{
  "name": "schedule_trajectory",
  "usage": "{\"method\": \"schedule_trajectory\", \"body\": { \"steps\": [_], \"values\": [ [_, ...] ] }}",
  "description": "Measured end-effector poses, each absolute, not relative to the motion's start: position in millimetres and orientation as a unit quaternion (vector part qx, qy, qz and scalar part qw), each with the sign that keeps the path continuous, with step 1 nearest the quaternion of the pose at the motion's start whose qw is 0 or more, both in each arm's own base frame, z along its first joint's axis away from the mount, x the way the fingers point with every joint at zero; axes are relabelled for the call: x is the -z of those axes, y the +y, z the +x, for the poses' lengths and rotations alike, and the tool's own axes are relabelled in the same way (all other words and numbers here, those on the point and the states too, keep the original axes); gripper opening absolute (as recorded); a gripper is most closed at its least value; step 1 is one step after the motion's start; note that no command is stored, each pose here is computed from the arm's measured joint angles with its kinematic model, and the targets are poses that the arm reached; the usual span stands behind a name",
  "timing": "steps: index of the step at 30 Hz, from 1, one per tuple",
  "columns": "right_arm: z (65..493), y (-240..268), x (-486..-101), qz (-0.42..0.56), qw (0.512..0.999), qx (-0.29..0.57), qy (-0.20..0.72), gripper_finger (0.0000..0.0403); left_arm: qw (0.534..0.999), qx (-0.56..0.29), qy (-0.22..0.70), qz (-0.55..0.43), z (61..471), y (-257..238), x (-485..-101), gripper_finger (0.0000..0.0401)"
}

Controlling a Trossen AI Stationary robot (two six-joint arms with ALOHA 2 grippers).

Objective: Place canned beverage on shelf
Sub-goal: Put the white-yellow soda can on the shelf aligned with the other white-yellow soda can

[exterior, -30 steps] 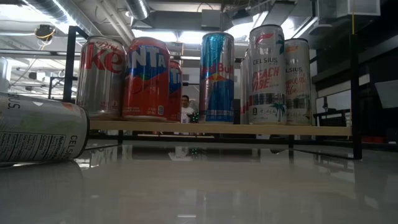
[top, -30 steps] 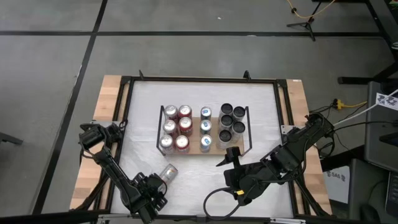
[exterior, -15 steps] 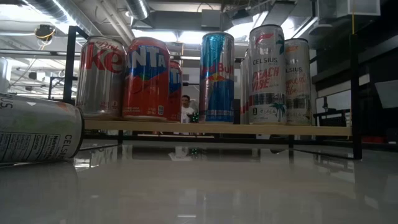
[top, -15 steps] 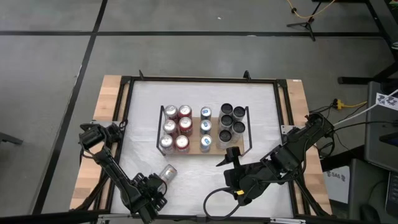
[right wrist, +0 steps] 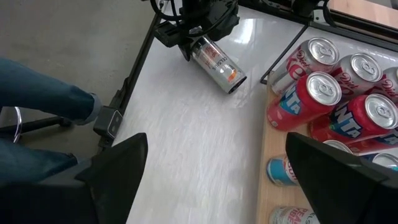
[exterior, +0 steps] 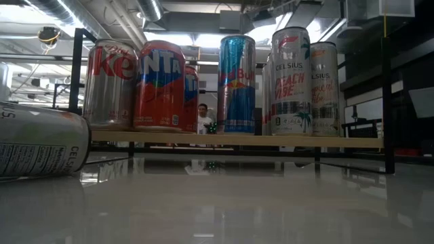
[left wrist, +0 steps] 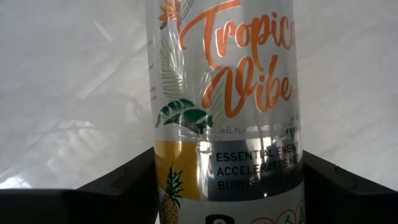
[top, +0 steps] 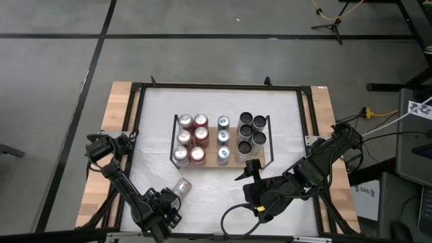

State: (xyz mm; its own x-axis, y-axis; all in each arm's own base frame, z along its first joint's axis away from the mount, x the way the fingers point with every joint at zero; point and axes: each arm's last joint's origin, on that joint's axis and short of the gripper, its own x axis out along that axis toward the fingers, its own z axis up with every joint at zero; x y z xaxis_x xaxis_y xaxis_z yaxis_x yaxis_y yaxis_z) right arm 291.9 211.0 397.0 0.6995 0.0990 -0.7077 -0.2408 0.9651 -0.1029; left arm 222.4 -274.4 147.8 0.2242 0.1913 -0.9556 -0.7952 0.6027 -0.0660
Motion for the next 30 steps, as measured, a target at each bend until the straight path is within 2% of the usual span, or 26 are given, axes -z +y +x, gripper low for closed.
{"method": "schedule_trajectory", "body": {
  "steps": [14, 23, 30],
  "values": [
    [291.9, 211.0, -396.9, -0.094, 0.917, -0.093, 0.377, 0.0379, 0.729, -0.341, 0.517, -0.29, 222.5, -274.2, -147.8, 0.0269],
    [291.8, 211.0, -396.9, -0.095, 0.917, -0.093, 0.377, 0.0379, 0.727, -0.349, 0.51, -0.3, 222.6, -274.0, -148.0, 0.0316],
    [291.8, 210.8, -397.0, -0.094, 0.917, -0.092, 0.377, 0.0379, 0.718, -0.37, 0.492, -0.325, 226.9, -270.5, -148.1, 0.0324]
  ]
}}
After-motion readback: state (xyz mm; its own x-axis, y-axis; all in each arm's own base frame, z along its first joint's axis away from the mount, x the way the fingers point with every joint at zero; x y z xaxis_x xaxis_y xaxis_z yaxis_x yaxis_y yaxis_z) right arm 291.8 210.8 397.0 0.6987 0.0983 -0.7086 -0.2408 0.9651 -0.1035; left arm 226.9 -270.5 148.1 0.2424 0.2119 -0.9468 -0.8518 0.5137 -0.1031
